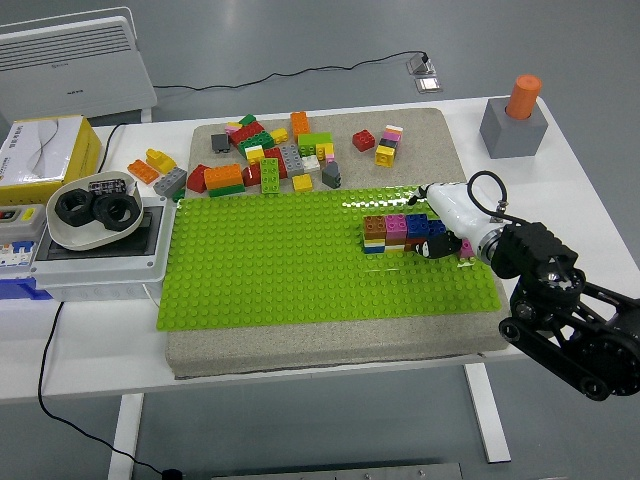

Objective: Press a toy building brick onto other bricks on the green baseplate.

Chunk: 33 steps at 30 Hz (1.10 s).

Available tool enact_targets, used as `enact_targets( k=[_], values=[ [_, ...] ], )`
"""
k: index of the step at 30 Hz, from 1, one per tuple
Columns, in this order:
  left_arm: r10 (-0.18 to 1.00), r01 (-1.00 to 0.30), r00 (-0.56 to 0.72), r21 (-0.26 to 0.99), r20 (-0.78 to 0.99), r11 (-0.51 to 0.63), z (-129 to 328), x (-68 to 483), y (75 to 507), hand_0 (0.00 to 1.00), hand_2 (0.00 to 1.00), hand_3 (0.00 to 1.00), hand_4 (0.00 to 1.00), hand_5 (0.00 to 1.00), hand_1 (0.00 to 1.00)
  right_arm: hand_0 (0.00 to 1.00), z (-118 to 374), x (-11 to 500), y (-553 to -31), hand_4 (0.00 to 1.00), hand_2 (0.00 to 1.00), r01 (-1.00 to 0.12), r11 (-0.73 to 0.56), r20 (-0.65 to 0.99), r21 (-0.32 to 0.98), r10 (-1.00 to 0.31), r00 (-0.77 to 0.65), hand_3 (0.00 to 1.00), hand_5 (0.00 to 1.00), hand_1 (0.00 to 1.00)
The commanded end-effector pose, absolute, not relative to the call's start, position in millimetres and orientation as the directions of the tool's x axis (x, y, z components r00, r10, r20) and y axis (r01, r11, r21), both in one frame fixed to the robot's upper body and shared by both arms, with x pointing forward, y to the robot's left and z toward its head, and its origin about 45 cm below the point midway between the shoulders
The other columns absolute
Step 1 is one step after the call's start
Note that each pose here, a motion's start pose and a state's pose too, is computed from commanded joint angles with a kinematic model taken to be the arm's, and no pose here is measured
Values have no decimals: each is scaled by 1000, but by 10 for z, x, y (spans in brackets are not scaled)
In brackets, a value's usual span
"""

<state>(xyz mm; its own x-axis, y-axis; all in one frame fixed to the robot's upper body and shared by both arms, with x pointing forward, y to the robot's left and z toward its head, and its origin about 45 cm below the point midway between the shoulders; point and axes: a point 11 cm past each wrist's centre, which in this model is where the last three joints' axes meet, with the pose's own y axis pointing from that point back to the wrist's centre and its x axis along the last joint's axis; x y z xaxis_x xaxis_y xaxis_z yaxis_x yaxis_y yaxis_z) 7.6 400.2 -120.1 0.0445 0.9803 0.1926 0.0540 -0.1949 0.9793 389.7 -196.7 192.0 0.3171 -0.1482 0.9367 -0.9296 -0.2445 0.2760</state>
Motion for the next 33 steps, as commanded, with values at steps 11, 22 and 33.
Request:
enact_targets(
  k=[11,22,33],
  values=[
    [980,50,44,979,194,-196,-1200,74,4008,718,563,779,939,998,410,803,2016,3615,-2016,896,841,-951,-303,909,68,-375,184,525,482,844],
    [981,51,44,980,191,-193,-1206,63,3988,718,562,779,940,998,409,809,1895,3408,-2162,872,852,-968,-223,868,-119,-496,8,504,491,874],
    [981,52,48,980,190,-192,-1206,65,3987,718,562,778,946,998,408,812,1786,3465,-2131,843,860,-971,-220,891,-90,-454,20,528,505,877]
  ],
)
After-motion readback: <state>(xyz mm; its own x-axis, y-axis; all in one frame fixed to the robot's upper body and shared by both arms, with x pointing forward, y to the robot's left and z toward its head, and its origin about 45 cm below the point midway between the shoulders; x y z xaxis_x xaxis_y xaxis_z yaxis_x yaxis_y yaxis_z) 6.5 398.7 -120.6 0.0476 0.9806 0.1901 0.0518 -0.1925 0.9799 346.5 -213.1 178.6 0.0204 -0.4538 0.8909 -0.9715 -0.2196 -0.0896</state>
